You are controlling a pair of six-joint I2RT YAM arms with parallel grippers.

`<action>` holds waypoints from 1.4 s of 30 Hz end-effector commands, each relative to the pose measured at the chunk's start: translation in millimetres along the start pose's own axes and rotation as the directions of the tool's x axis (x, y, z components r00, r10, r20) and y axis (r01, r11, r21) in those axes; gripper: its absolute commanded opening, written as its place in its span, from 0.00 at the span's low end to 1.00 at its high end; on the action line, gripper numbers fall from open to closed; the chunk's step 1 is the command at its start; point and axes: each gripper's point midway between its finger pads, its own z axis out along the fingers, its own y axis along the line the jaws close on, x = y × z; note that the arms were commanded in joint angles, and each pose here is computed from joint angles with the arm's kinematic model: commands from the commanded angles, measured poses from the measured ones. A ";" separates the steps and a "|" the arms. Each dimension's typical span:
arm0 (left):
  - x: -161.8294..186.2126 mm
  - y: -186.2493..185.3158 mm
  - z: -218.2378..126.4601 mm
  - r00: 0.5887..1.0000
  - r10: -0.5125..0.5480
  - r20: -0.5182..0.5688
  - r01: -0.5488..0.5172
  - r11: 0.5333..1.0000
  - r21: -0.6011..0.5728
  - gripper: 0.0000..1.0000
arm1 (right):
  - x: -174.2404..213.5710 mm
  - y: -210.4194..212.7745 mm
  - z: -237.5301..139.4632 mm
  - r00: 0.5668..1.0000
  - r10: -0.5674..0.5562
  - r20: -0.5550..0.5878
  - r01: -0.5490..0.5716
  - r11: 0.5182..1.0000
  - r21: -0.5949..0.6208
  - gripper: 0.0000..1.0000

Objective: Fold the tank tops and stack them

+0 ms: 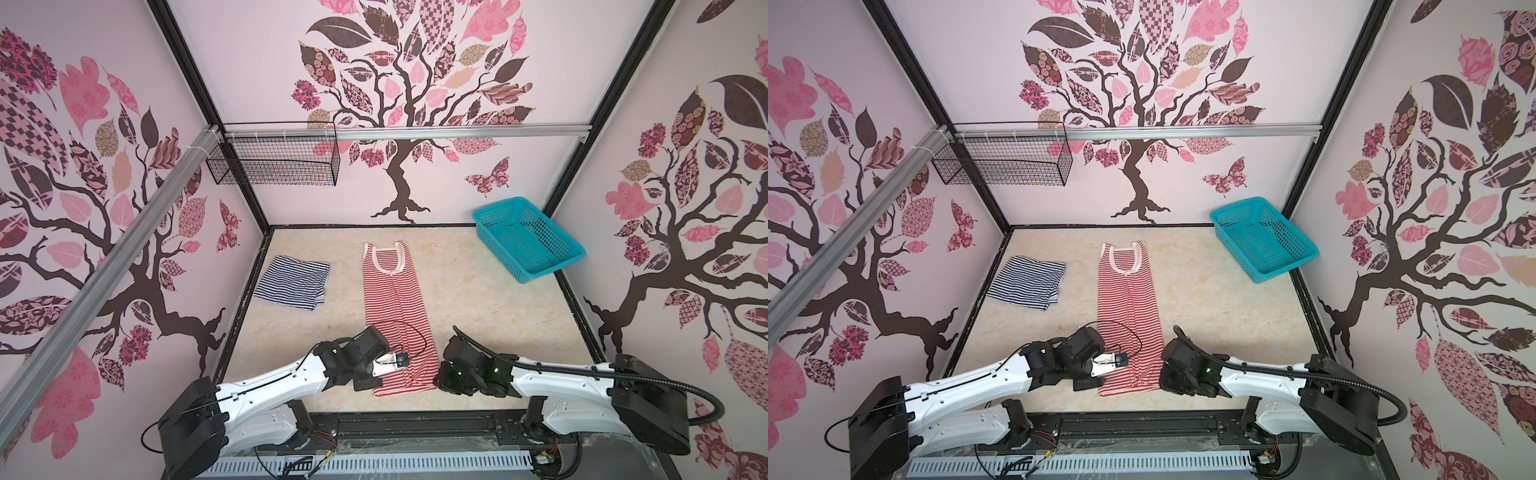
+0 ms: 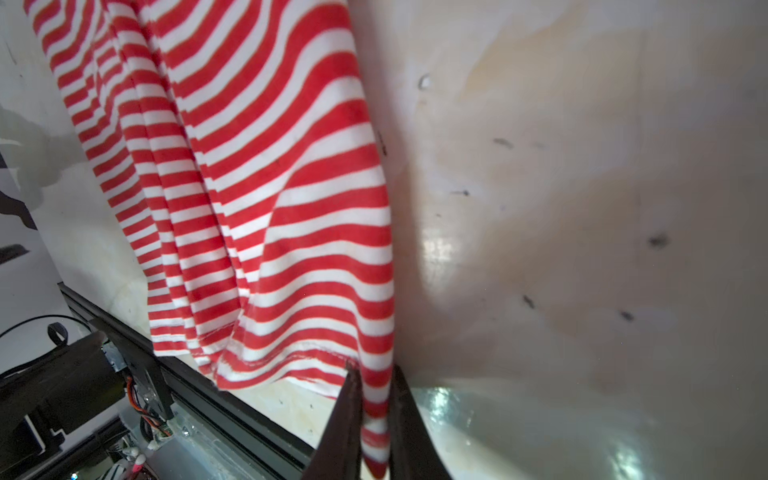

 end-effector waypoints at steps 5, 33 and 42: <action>14.0 -34.0 14.4 0.986 0.160 -0.040 -0.158 0.986 0.056 0.59 | -6.4 3.2 -13.5 0.999 0.000 0.041 0.000 1.000 0.012 0.06; 10.2 -50.4 34.8 0.965 0.254 -0.070 -0.243 0.961 0.127 0.09 | -12.6 16.6 -25.9 0.998 0.004 0.070 -0.002 1.000 -0.021 0.00; -35.6 -84.0 -11.2 0.987 0.145 0.074 -0.163 0.913 0.375 0.00 | -9.2 2.1 -61.6 0.991 0.064 0.118 -0.055 0.996 -0.075 0.00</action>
